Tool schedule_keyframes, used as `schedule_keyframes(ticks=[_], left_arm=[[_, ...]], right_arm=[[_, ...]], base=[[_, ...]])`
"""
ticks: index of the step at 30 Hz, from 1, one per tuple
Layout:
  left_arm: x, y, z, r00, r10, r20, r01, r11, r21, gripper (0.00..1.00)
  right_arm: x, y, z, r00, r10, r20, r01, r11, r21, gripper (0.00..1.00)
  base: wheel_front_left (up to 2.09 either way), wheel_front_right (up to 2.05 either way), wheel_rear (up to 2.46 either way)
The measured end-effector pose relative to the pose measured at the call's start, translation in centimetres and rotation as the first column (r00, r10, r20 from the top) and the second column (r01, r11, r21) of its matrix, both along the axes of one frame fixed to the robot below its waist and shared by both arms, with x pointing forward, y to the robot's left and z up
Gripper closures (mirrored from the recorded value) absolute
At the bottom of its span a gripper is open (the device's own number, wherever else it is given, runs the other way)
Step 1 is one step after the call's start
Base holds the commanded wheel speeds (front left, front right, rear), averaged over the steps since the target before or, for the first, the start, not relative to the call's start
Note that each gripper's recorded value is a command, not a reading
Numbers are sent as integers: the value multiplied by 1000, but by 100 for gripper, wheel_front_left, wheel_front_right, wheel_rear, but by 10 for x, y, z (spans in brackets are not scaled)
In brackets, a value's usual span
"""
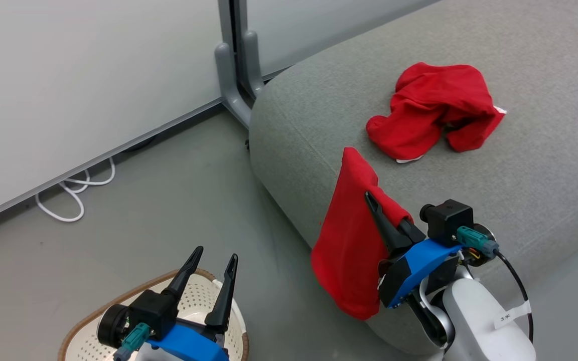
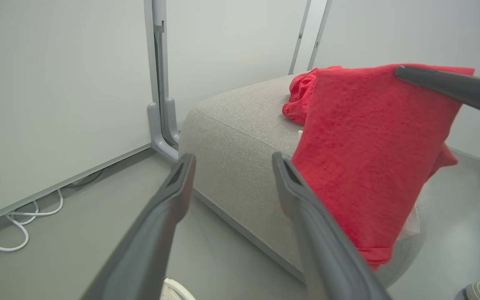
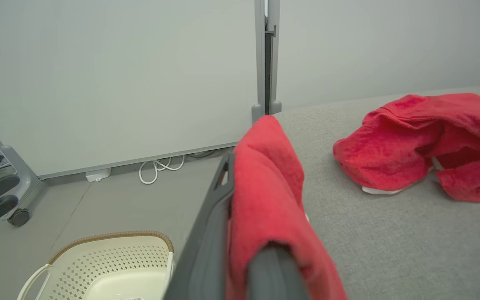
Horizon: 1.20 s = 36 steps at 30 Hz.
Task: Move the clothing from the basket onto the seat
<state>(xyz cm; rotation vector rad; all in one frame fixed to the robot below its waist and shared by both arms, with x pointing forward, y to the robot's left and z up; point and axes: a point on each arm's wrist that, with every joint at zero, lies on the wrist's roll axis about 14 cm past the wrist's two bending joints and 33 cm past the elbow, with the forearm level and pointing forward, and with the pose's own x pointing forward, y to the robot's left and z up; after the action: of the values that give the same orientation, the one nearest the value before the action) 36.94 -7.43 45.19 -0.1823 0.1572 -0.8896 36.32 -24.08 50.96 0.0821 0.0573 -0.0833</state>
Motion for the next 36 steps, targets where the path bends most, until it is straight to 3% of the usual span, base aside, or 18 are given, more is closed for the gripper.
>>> schedule_keyframes(ticks=[16, 27, 32, 36], left_arm=[[-3, -9, -3, 999, -35, -5, 35, 999, -3, 0], [18, 5, -16, 1000, -8, -11, 8, 1000, 11, 0], [26, 11, -24, 1000, -4, -15, 4, 1000, 16, 0], [37, 18, -28, 1000, 9, -9, -8, 1000, 21, 0]], right_arm=[[0, -14, 1, 999, -39, -8, 39, 999, 6, 100], [63, -74, 101, 981, -125, 145, 145, 980, -139, 100], [81, -113, 160, 954, -171, 247, 227, 949, -220, 100], [92, -142, 197, 918, -221, 330, 302, 928, -219, 100]], base=[[0, 0, 0], [0, 0, 0], [0, 0, 0], [0, 0, 0]])
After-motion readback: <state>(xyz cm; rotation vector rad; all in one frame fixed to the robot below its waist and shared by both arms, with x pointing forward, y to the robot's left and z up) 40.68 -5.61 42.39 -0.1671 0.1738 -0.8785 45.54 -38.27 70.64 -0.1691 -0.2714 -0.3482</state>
